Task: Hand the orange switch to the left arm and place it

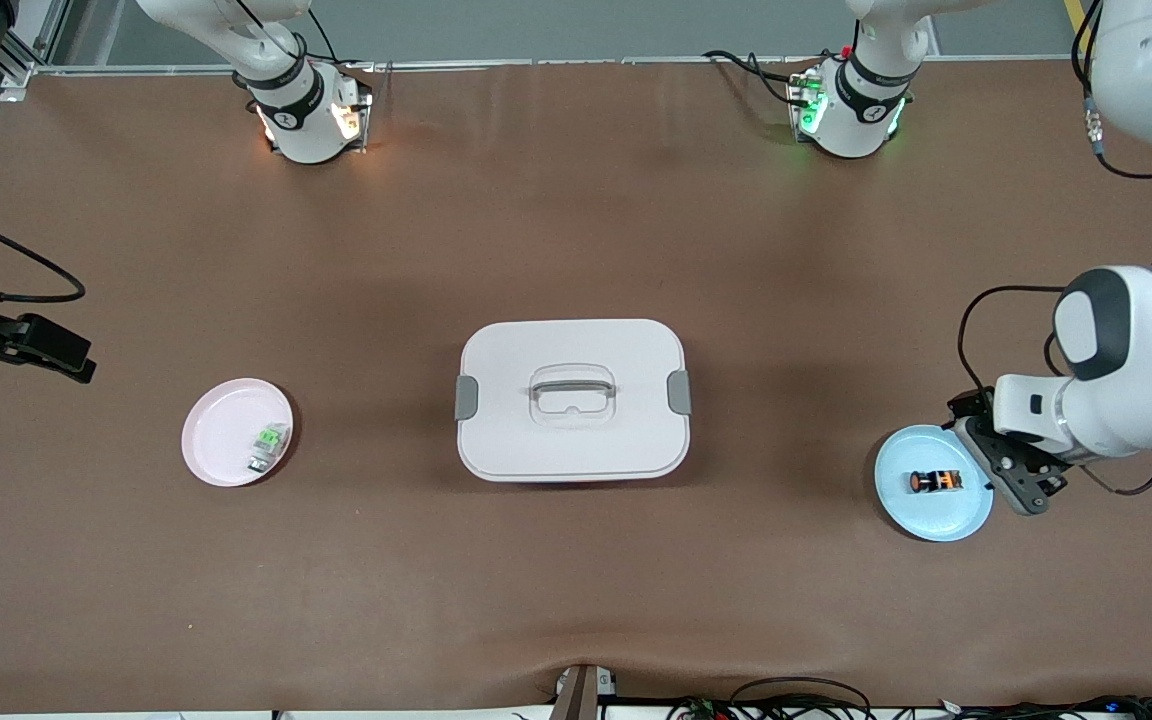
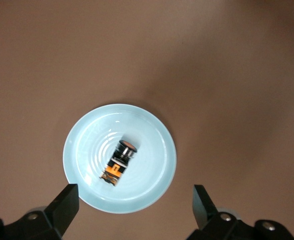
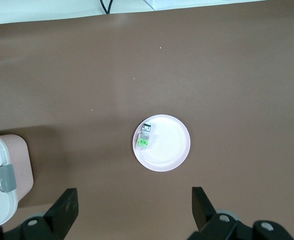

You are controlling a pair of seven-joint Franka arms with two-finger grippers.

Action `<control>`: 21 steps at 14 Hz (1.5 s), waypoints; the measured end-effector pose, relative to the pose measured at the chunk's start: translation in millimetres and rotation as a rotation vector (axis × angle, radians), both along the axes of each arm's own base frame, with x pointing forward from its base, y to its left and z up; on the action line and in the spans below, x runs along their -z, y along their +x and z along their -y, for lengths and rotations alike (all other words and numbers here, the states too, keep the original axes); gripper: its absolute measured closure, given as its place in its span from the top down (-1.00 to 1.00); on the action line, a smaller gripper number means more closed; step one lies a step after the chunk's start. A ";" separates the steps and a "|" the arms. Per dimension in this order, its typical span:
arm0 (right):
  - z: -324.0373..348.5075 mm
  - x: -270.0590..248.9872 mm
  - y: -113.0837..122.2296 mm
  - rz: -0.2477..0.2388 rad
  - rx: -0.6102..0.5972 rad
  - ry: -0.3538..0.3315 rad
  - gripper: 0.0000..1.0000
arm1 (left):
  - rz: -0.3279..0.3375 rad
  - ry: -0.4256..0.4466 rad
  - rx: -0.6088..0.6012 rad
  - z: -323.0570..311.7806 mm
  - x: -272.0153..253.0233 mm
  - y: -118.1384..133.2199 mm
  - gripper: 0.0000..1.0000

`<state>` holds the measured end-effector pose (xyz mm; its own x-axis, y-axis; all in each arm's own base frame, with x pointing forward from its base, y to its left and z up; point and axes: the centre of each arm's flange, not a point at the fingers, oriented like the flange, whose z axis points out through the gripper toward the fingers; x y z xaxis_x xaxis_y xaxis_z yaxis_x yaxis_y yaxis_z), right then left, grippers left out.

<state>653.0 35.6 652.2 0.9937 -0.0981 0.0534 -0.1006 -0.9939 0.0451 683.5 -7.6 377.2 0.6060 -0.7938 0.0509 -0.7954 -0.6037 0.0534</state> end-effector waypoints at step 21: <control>48.7 13.7 -52.1 0.006 0.013 0.076 1.00 | 0.022 0.091 -1.041 21.0 -202.1 -83.5 1.00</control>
<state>600.8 -13.1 638.5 0.9921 -0.1148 0.0511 -0.1133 -0.9931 -0.0313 600.0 -28.6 579.3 0.9923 0.1189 0.0360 0.1201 -0.9921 -0.0350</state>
